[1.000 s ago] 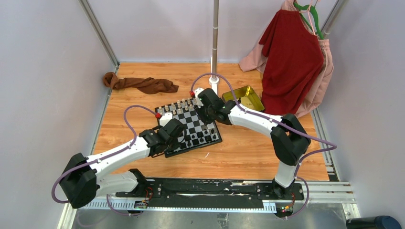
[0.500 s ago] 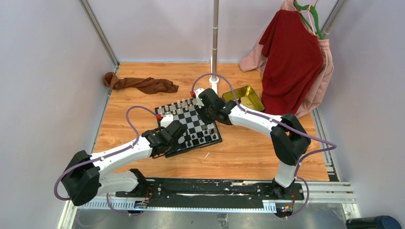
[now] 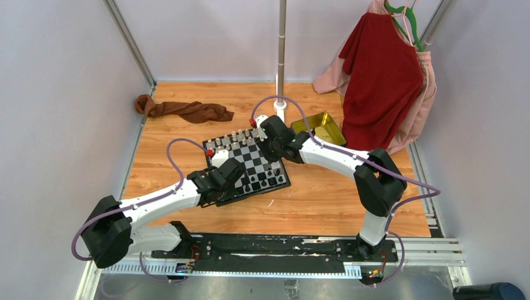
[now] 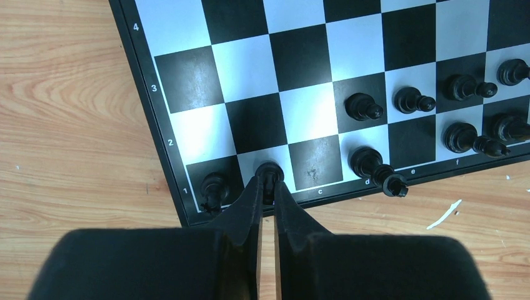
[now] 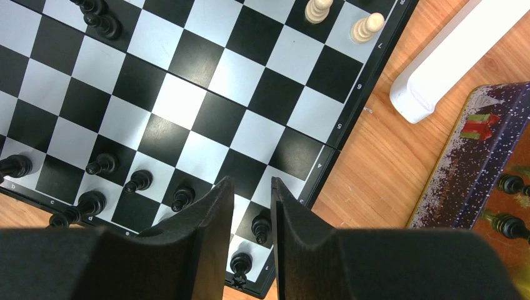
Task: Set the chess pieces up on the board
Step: Place the chess piece on the chessboard.
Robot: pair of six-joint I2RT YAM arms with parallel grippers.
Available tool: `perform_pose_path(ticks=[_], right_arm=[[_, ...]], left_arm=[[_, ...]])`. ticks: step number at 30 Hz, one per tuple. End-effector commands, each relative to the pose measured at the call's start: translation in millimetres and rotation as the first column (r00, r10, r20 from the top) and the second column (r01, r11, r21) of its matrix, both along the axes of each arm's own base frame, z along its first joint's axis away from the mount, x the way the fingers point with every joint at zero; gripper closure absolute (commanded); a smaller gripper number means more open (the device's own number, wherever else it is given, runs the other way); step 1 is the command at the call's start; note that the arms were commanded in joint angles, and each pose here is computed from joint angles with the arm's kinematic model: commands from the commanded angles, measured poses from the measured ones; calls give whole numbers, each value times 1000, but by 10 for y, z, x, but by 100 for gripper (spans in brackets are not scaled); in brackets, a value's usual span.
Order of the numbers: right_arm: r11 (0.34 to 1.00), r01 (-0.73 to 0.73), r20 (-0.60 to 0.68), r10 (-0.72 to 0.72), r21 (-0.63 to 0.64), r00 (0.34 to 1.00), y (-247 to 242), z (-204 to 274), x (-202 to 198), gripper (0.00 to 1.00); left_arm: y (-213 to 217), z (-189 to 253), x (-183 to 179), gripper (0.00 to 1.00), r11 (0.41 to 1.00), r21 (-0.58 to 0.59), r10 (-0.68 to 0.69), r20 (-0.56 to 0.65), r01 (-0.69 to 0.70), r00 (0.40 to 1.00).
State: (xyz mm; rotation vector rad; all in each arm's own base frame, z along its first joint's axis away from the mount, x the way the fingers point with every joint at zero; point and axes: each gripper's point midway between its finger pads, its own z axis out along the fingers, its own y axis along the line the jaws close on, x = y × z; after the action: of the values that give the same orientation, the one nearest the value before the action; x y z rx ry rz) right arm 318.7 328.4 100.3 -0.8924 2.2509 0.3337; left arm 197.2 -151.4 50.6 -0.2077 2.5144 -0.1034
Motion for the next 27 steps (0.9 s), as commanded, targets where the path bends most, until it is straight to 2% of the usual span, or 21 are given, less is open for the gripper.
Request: perform_pose_path(ticks=[1,6,16,23,27], right_arm=[[1000,16,-9,-16,14,1000,-51,25,-1,67],[1000,17,-13,-17,12,1000,-51,13,-2,67],[1000,18,-13,-17,12,1000,-50,14,-1,67],[1000,16,-10,-16,13,1000,-44,27,4,67],[1000,18,-10,-17,14,1000,-47,31,7,67]], left_arm=[[14,-61,-69,89,1000,12,-9,-18,9,1000],[23,-36,-92,79,1000,17,-12,-18,12,1000],[36,25,-95,69,1000,23,-7,-3,7,1000],[-27,363,88,67,999,39,-24,71,21,997],[-65,631,269,61,997,75,-38,139,28,990]])
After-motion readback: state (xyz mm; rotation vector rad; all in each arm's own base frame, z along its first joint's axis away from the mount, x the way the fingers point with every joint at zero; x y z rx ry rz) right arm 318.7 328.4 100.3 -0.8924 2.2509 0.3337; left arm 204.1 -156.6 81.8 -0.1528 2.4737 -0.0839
